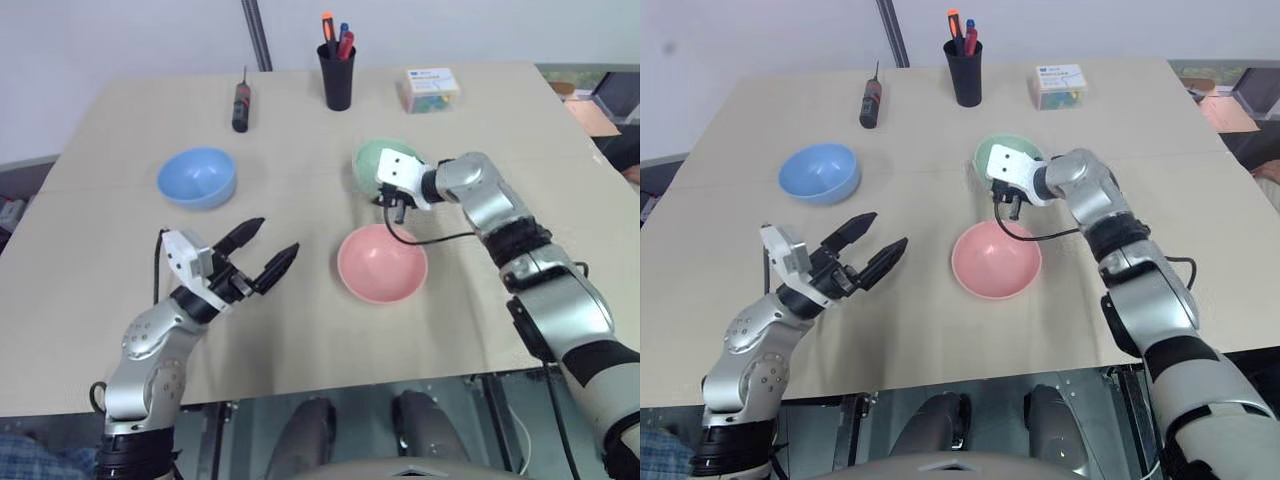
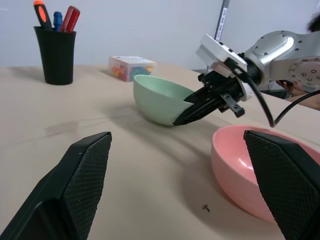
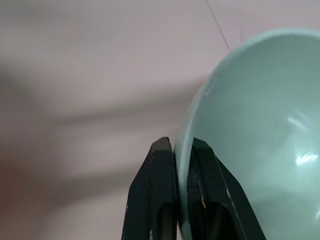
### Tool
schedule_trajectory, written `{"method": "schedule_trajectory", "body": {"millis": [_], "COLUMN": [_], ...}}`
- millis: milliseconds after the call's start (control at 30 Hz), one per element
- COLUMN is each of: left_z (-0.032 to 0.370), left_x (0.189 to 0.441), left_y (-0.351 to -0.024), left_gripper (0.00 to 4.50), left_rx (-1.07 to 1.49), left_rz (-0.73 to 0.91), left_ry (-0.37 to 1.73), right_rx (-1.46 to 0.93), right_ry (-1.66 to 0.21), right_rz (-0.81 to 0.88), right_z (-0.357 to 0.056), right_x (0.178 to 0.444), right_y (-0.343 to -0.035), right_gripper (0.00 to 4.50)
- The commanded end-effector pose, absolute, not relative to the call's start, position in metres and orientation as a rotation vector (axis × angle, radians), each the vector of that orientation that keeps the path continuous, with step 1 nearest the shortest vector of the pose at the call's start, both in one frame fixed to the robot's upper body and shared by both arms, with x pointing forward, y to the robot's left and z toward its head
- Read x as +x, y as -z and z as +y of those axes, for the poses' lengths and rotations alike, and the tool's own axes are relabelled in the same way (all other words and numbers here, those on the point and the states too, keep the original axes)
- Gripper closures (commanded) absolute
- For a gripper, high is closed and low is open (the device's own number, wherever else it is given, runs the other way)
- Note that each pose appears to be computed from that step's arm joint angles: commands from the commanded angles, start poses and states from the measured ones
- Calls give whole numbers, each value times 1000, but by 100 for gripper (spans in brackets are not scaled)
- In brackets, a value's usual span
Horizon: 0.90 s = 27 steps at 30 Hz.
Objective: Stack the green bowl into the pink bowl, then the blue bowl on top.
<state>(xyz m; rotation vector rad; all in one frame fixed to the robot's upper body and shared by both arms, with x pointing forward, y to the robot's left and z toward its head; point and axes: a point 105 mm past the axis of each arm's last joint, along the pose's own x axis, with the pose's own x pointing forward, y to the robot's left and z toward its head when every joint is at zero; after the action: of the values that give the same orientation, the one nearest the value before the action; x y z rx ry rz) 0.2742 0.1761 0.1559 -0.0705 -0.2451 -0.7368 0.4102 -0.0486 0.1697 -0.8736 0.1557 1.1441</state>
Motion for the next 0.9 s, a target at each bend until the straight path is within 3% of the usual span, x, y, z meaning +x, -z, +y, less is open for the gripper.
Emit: {"method": "schedule_trajectory", "body": {"millis": [33, 167, 333, 500, 600, 633, 867, 900], "left_z": [173, 166, 162, 161, 160, 159, 158, 160], "left_x": [272, 272, 279, 286, 289, 290, 297, 301], "left_y": [-163, -164, -166, -166, -167, -167, -169, -171], "left_gripper": [0, 0, 0, 0, 0, 0, 0, 0], "left_rx": [-56, -68, -74, -60, -63, -65, -63, -55], "left_rz": [-296, -323, -343, -346, -345, -342, -330, -325], "left_ry": [756, 782, 812, 844, 860, 869, 871, 847], "right_rx": [-960, -988, -1034, -1028, -1019, -1015, -868, -813], "right_ry": [-1277, -1396, -1560, -1576, -1525, -1495, -1411, -1394], "right_rz": [-18, -50, -6, 21, 14, 8, 32, 36], "right_z": [-47, -52, -56, -49, -45, -45, -54, -58], "right_x": [372, 325, 269, 248, 253, 257, 262, 262], "right_y": [-213, -228, -219, -205, -205, -207, -223, -228], "right_gripper": [446, 446, 446, 446, 352, 295, 17, 17]}}
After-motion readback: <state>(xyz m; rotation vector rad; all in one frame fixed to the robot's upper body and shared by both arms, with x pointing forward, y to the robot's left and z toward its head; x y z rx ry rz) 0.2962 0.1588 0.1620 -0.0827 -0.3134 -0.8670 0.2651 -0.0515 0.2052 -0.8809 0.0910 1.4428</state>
